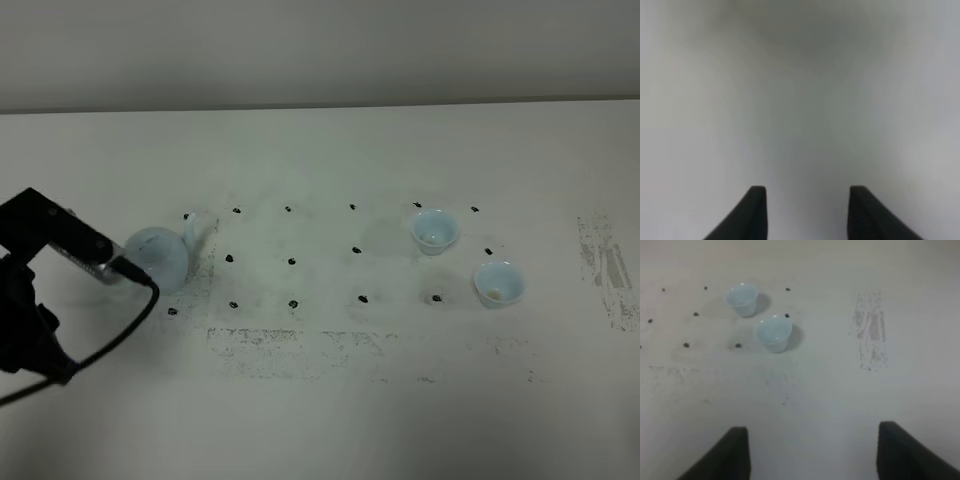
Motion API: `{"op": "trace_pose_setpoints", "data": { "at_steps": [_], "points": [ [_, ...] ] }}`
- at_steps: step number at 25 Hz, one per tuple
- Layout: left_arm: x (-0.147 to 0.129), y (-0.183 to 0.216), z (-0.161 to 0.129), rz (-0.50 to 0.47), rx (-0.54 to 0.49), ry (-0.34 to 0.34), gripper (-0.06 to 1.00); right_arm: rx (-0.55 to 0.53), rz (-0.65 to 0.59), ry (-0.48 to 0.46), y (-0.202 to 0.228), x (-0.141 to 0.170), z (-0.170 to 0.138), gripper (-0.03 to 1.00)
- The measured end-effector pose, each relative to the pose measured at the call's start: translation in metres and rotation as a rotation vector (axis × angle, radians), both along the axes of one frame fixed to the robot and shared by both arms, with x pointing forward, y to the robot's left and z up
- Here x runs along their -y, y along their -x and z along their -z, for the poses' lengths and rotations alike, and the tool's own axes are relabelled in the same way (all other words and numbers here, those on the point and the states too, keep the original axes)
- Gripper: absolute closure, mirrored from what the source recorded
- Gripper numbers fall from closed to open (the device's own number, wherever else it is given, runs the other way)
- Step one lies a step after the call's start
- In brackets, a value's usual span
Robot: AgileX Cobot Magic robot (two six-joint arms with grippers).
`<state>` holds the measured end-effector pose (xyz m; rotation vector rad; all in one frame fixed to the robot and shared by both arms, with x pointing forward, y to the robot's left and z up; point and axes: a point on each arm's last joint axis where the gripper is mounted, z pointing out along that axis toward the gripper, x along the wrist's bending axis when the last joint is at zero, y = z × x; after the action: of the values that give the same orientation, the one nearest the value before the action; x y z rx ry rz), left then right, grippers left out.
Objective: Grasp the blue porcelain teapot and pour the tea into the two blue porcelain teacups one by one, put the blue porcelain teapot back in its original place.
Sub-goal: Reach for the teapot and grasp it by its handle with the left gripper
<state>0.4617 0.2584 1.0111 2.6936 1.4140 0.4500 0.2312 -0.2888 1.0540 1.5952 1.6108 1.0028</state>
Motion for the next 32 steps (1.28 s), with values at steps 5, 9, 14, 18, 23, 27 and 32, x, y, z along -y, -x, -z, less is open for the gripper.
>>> {"op": "trace_pose_setpoints", "data": {
  "at_steps": [5, 9, 14, 18, 23, 27, 32],
  "points": [
    [-0.005, -0.029, 0.025, -0.080, -0.055, 0.001, 0.62, 0.000, 0.000, 0.000, 0.000, 0.000, 0.000, 0.44],
    [-0.001, -0.047, 0.034, -0.090, -0.088, 0.002, 0.62, 0.000, 0.000, 0.000, 0.000, 0.000, 0.000, 0.44],
    [0.003, -0.066, 0.034, -0.064, -0.068, 0.010, 0.57, 0.000, 0.000, 0.000, 0.000, 0.000, 0.000, 0.44],
    [0.006, -0.080, 0.042, 0.007, -0.113, -0.019, 0.48, 0.000, 0.000, 0.000, 0.000, 0.000, 0.000, 0.44],
    [0.009, -0.099, 0.054, 0.077, -0.152, -0.043, 0.44, 0.000, 0.000, 0.000, 0.000, 0.000, 0.000, 0.44],
    [0.012, -0.111, 0.060, 0.123, -0.154, -0.053, 0.43, 0.000, 0.000, 0.000, 0.000, 0.000, 0.000, 0.44],
    [0.013, -0.117, 0.073, 0.180, -0.176, -0.065, 0.43, 0.000, 0.000, 0.000, 0.000, 0.000, 0.000, 0.44]
  ]
}}
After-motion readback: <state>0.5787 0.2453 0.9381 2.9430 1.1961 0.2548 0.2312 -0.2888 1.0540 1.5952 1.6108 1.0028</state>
